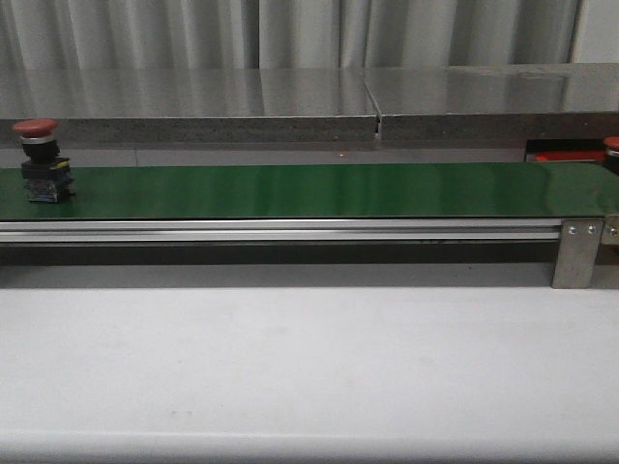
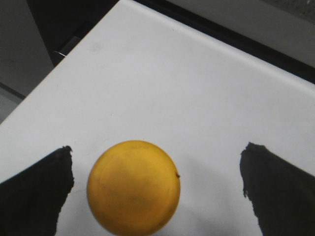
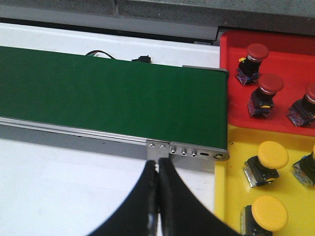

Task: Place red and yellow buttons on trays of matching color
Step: 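Move the left gripper down to the last yellow push-button and grasp, then set the yellow button on the belt's start and open the left gripper, then reach the right gripper to the red button at the belt's end and grasp, then carry the red button into the red tray and open the right gripper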

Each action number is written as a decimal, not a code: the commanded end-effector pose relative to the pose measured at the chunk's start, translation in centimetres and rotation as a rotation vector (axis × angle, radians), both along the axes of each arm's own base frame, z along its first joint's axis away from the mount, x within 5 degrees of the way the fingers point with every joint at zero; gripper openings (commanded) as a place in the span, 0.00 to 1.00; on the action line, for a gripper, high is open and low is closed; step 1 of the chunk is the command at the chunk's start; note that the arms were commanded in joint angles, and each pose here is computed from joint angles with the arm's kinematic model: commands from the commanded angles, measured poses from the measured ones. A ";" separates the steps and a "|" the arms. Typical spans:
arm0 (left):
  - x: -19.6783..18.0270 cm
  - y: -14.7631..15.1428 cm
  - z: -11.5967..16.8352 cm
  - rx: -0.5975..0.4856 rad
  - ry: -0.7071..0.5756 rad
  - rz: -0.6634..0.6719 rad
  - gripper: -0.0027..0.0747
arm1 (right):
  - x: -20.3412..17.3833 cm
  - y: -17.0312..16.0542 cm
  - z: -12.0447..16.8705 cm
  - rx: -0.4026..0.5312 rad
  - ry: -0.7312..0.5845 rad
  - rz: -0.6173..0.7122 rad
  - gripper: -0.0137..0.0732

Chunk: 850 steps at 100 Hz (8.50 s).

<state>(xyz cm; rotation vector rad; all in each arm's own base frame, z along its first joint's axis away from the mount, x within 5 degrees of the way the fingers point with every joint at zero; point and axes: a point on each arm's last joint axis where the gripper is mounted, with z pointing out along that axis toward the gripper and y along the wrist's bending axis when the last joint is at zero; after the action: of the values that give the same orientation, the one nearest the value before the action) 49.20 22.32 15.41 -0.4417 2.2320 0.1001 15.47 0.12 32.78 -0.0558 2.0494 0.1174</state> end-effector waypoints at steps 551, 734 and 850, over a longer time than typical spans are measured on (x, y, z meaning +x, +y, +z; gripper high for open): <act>-39.4 -24.1 13.3 -0.047 -0.522 -0.440 0.01 | 18.4 4.5 0.0 0.066 0.208 0.224 0.91; -39.4 -24.1 13.3 -0.047 -0.522 -0.440 0.01 | 31.2 -16.5 1.9 0.046 0.083 -0.171 0.43; -39.4 -24.1 13.3 -0.047 -0.522 -0.440 0.01 | 36.1 -20.7 -10.5 0.101 0.185 -0.248 0.54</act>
<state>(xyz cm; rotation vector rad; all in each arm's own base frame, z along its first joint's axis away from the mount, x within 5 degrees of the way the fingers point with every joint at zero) 9.59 -1.98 27.34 0.0485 1.8492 -0.2739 51.70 -20.47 17.16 0.2890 2.3459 0.1131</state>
